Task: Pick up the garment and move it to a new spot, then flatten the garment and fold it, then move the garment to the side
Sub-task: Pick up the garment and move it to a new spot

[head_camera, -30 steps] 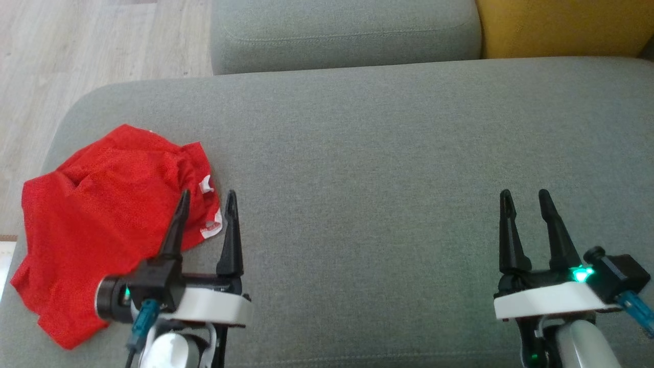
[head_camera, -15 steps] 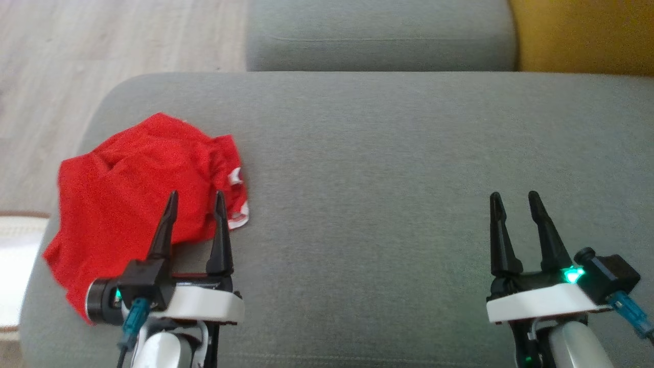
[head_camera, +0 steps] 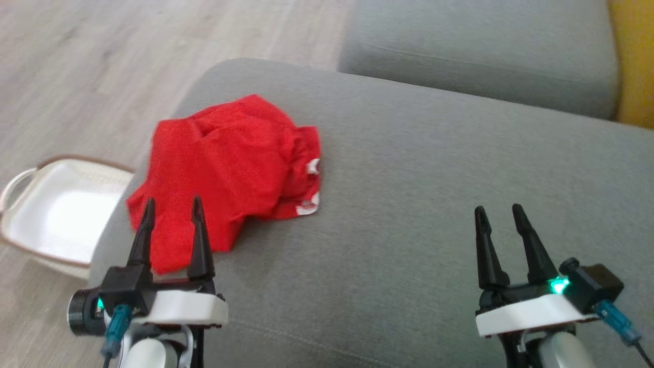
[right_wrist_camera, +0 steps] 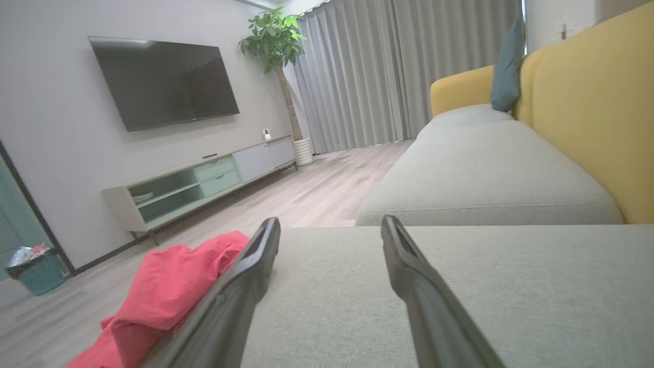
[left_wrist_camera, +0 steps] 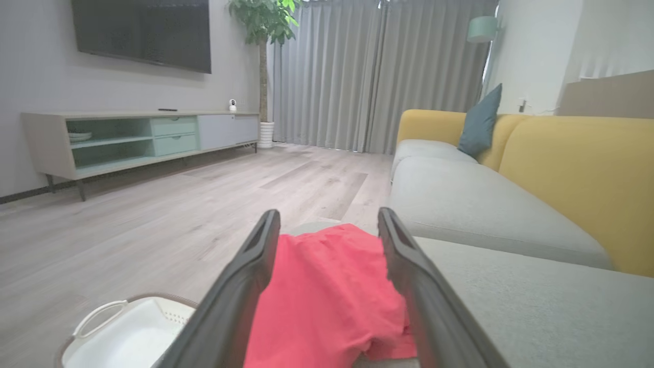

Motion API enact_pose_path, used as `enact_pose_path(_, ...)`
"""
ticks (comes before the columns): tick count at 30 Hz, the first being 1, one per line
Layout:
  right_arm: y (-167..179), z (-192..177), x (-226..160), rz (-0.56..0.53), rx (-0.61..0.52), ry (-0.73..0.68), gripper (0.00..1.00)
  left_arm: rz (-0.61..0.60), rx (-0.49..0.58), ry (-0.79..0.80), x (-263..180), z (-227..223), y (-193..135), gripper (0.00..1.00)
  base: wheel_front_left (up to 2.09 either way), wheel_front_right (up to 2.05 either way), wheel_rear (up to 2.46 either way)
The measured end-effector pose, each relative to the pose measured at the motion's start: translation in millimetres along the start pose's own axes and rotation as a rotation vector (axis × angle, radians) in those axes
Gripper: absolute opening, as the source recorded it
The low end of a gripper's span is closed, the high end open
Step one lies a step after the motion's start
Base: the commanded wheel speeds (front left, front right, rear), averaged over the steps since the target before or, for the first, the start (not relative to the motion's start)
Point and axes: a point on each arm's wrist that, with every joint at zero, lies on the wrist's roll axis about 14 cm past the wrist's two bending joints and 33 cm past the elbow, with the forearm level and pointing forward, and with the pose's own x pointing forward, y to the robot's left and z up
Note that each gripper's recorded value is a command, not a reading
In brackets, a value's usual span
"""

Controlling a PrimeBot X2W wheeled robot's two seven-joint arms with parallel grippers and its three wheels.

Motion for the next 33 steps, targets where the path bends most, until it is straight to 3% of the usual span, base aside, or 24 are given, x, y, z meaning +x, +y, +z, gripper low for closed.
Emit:
enact_pose_path(15, 50.4, -14.0, 13.5, 0.155, 0.022, 0.043, 1.0, 0.136, 0.019, -0.028, -24.7, 12.6, 44.2, 1.0, 0.0, 0.0, 0.0)
enact_pose_path(33, 16.2, -15.3, 3.4, 0.05, 0.035, 0.041, 1.0, 0.106, 0.029, -0.012, 0.5, 4.8, 35.7, 1.0, 0.0, 0.0, 0.0)
